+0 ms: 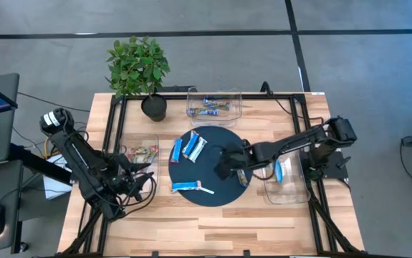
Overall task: Pick and place Granola Bars by type
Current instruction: Put the top right orange granola bar into the right transparent bin
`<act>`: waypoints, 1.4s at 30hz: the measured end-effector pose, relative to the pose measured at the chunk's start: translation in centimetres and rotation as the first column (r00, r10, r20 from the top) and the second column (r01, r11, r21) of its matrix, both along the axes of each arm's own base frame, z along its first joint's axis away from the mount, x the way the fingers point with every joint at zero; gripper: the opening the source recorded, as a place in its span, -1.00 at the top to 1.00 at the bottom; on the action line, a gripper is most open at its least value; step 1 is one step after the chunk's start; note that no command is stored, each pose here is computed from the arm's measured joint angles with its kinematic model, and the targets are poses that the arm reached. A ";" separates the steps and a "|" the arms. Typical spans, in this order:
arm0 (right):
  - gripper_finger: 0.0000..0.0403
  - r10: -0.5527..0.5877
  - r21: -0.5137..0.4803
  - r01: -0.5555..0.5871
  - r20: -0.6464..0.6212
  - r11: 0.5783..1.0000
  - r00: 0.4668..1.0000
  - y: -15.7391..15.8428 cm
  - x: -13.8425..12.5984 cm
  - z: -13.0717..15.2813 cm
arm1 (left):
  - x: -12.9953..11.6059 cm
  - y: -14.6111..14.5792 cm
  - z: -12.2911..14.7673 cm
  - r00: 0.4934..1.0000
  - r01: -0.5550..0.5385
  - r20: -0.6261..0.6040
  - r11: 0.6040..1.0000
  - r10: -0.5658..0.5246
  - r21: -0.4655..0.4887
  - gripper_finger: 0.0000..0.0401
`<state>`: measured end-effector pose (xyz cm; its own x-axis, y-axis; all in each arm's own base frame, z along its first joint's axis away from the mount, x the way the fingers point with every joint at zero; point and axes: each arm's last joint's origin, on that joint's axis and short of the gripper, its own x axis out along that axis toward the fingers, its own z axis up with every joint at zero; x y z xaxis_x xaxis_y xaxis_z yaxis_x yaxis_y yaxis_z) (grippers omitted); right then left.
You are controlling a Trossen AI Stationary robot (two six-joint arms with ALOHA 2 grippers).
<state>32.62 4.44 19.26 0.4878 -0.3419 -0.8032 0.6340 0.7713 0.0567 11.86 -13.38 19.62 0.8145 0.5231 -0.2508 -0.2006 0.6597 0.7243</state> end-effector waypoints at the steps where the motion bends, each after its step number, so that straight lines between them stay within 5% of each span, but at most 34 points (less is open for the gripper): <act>1: 0.41 -0.037 0.014 0.037 -0.026 0.999 0.999 0.0 0.0 -0.2 | 0.0 0.0 0.0 1.000 0.000 -0.001 1.000 0.000 -0.002 0.11; 6: 0.41 -0.148 0.038 0.157 -0.175 0.987 0.974 0.7 -0.2 -1.4 | 0.0 0.0 0.0 1.000 -0.003 -0.002 1.000 0.003 -0.014 0.11; 13: 0.41 -0.156 0.026 0.168 -0.253 0.985 0.955 1.3 -0.2 -2.1 | 0.0 0.0 -0.1 1.000 -0.006 -0.013 1.000 0.005 -0.030 0.11; 20: 0.41 0.098 -0.091 -0.115 -0.177 0.989 0.979 0.7 1.8 -1.6 | 0.1 0.1 0.0 1.000 -0.011 -0.004 1.000 0.011 -0.023 0.11; 26: 0.41 0.470 -0.257 -0.472 -0.072 0.844 0.880 0.0 4.7 -0.1 | 0.1 0.1 0.0 1.000 -0.015 0.004 1.000 0.016 -0.017 0.11; 30: 0.41 0.570 -0.369 -0.560 -0.094 0.742 0.817 -1.1 5.5 0.6 | 0.1 0.1 0.0 1.000 -0.015 0.004 1.000 0.016 -0.017 0.11; 36: 0.41 0.706 -0.363 -0.691 -0.117 0.625 0.699 -2.9 7.2 -2.0 | 0.1 0.2 0.0 1.000 -0.016 -0.005 1.000 0.016 -0.014 0.11; 42: 0.41 0.705 -0.351 -0.717 -0.189 0.602 0.684 -3.5 8.6 -4.8 | 0.1 0.2 0.0 1.000 -0.016 -0.008 1.000 0.016 -0.014 0.11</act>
